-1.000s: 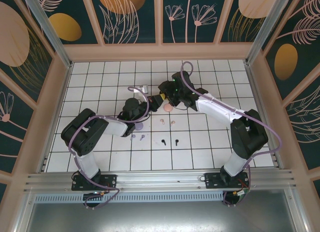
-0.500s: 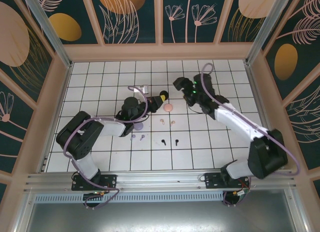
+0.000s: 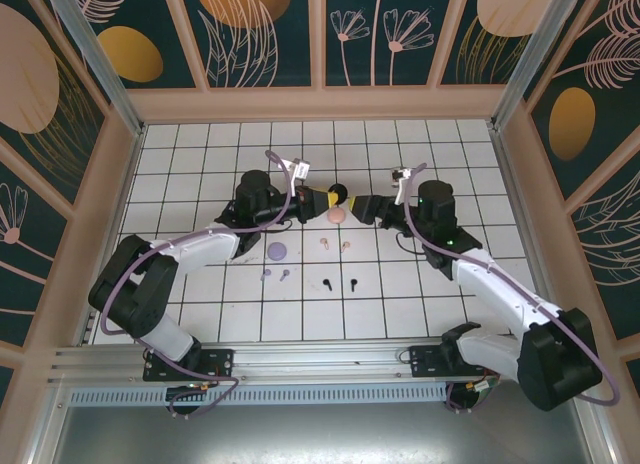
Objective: Insert the wireless bluetooth earbuds into the charging case
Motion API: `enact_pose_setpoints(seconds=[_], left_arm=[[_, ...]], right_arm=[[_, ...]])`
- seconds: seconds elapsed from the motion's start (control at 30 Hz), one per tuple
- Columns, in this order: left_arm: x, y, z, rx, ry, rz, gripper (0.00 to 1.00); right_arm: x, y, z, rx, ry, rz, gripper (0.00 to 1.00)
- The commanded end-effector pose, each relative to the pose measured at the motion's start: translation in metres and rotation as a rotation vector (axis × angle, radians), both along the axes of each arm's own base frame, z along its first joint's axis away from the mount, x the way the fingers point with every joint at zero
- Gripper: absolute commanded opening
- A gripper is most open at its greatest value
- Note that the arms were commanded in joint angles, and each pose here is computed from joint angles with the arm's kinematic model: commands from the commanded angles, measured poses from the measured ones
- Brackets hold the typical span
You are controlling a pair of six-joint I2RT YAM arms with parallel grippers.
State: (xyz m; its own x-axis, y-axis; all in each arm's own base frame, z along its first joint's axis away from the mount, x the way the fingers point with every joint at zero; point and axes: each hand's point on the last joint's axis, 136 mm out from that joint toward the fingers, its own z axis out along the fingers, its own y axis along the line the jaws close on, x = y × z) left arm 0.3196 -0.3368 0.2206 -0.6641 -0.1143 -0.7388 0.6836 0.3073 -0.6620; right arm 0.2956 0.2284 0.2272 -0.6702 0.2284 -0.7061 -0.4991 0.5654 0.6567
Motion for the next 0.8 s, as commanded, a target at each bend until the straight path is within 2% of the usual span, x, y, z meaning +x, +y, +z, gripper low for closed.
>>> enact_pose_setpoints(seconds=[0.0,0.47,0.77], left_arm=[[-0.016,-0.003,0.016,-0.012,-0.026,-0.097,0.00],[-0.022,-0.005,0.024,-0.049,-0.029,-0.128,0.00],[-0.029,-0.003,0.034,-0.069,-0.049,-0.142,0.00]], right_arm=[[-0.005,0.015,0.013,0.015,-0.090,0.104,0.78],[0.024,0.014,-0.009,-0.034,-0.041,0.020,0.69],[0.047,-0.009,-0.037,-0.041,0.045,-0.102,0.61]])
